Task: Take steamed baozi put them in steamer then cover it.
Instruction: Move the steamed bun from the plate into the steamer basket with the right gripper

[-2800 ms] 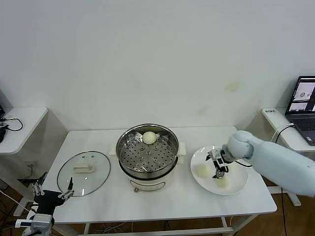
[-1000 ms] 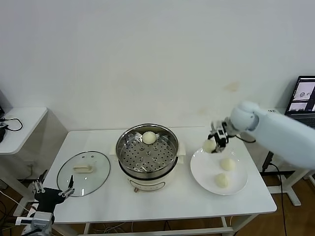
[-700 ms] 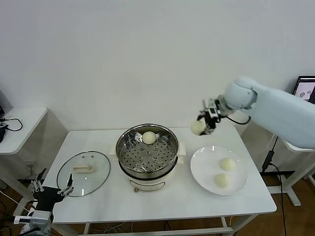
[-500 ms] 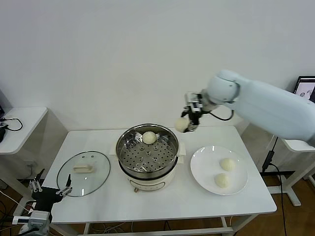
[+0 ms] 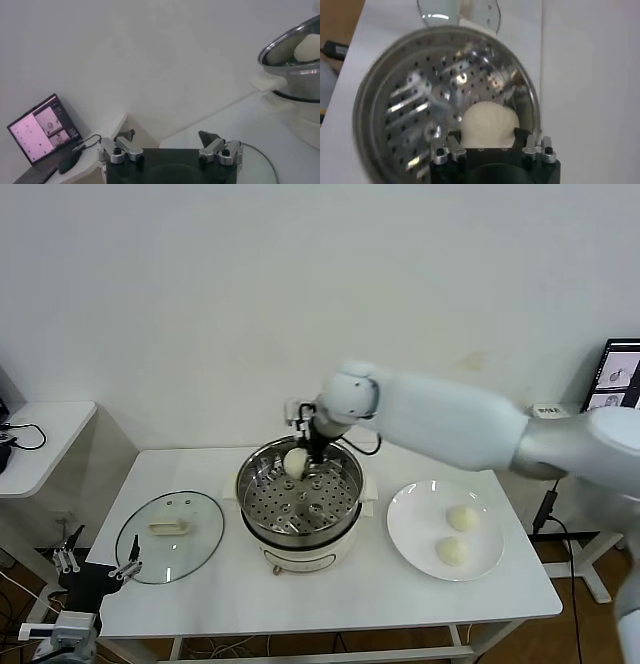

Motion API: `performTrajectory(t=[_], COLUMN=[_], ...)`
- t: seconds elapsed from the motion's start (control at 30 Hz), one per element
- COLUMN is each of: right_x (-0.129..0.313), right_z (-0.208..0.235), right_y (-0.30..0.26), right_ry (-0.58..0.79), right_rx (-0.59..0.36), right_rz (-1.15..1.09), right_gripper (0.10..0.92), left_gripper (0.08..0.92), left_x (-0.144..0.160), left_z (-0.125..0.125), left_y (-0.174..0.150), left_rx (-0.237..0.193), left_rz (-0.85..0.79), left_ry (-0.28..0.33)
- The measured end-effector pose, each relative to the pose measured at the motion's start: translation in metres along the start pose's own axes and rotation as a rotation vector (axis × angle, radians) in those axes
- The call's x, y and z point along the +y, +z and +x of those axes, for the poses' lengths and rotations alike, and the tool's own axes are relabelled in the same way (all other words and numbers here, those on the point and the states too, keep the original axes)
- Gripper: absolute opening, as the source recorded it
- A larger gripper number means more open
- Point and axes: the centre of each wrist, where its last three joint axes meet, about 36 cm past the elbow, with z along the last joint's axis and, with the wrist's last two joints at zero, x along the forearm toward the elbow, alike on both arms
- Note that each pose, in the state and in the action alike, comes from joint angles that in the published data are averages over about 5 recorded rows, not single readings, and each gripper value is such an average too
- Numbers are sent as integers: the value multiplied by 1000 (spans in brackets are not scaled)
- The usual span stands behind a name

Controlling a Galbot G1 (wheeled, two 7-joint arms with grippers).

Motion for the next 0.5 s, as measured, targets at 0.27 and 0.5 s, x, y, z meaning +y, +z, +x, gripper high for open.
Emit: performTrajectory(t=[0.27, 0.5], right_x=[6, 9], right_z=[-41, -64], right_y=[-31, -46], right_ry=[3, 3], right_rx=[4, 23], right_rz=[-32, -52], right_gripper=[662, 662], left_gripper=[823, 823], left_x=[2, 2], left_z=[0, -1], left_y=[0, 1], left_rx=[-2, -2], left_rz=[-2, -2], left_ry=[-7, -8])
